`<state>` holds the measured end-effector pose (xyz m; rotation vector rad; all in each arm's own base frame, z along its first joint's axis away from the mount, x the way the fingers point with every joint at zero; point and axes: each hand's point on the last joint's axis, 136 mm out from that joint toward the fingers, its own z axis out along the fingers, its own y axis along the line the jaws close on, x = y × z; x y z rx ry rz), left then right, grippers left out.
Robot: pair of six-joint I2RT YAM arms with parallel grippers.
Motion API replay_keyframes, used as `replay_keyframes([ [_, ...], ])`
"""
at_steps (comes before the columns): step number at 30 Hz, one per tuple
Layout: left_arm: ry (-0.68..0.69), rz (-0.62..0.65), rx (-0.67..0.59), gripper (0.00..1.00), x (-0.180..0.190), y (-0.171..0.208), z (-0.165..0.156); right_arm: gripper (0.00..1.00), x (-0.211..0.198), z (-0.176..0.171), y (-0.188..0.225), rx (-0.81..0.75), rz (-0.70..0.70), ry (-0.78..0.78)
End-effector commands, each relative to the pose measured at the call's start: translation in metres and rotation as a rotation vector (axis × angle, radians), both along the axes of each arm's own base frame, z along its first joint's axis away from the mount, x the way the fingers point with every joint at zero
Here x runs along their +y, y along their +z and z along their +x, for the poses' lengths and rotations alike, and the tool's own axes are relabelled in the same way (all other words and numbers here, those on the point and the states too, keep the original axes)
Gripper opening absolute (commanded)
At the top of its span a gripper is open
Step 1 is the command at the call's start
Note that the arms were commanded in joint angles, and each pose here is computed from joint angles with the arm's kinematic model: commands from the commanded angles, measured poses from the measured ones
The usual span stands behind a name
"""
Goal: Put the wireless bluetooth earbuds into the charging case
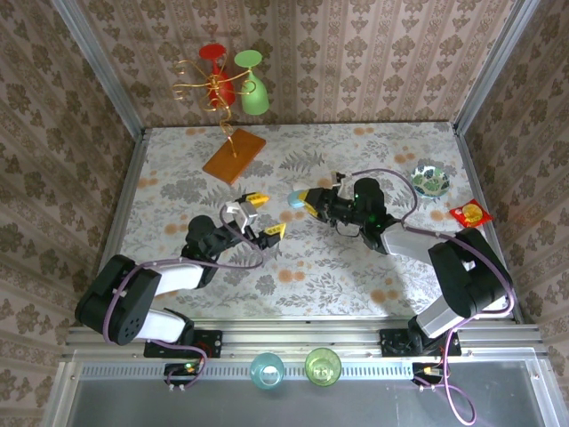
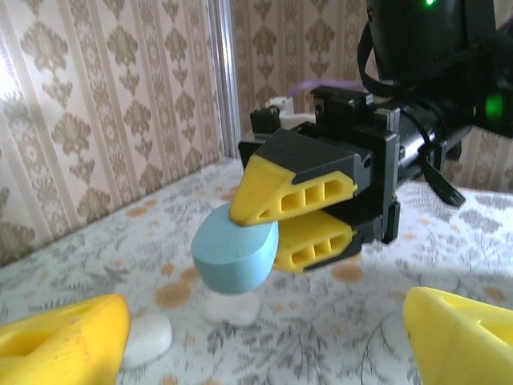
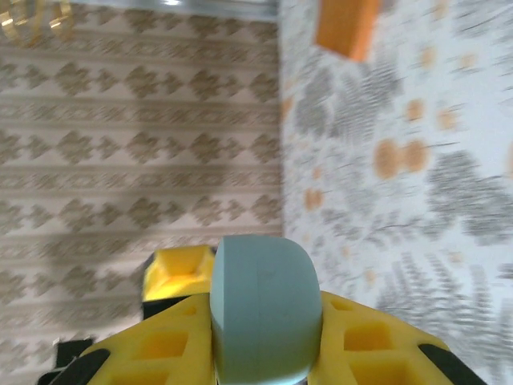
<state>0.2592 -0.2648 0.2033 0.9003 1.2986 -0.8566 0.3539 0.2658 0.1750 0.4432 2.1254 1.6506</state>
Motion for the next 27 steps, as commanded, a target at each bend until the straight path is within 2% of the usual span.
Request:
replay_keyframes([
  [1, -0.002, 0.094, 0.024, 0.90, 0.001, -0.025, -0.005, 0.23, -0.022, 0.001, -0.035, 0.022, -0.176, -0.065],
  [7, -0.032, 0.202, 0.088, 0.94, -0.002, -0.055, -0.015, 0.24, -0.041, -0.003, -0.082, 0.093, -0.369, -0.096],
  [14, -0.070, 0.300, 0.137, 0.94, -0.006, -0.077, -0.023, 0.25, -0.045, -0.005, -0.120, 0.182, -0.413, -0.098],
  [17, -0.067, 0.299, 0.131, 0.94, -0.006, -0.075, -0.023, 0.26, -0.047, -0.006, -0.130, 0.198, -0.436, -0.097],
  [23, -0.064, 0.288, 0.130, 0.94, -0.008, -0.071, -0.021, 0.34, -0.055, -0.009, -0.140, 0.221, -0.492, -0.111],
  [27, -0.022, 0.261, 0.147, 0.94, -0.005, -0.063, -0.012, 0.47, -0.066, -0.011, -0.134, 0.205, -0.565, -0.124],
])
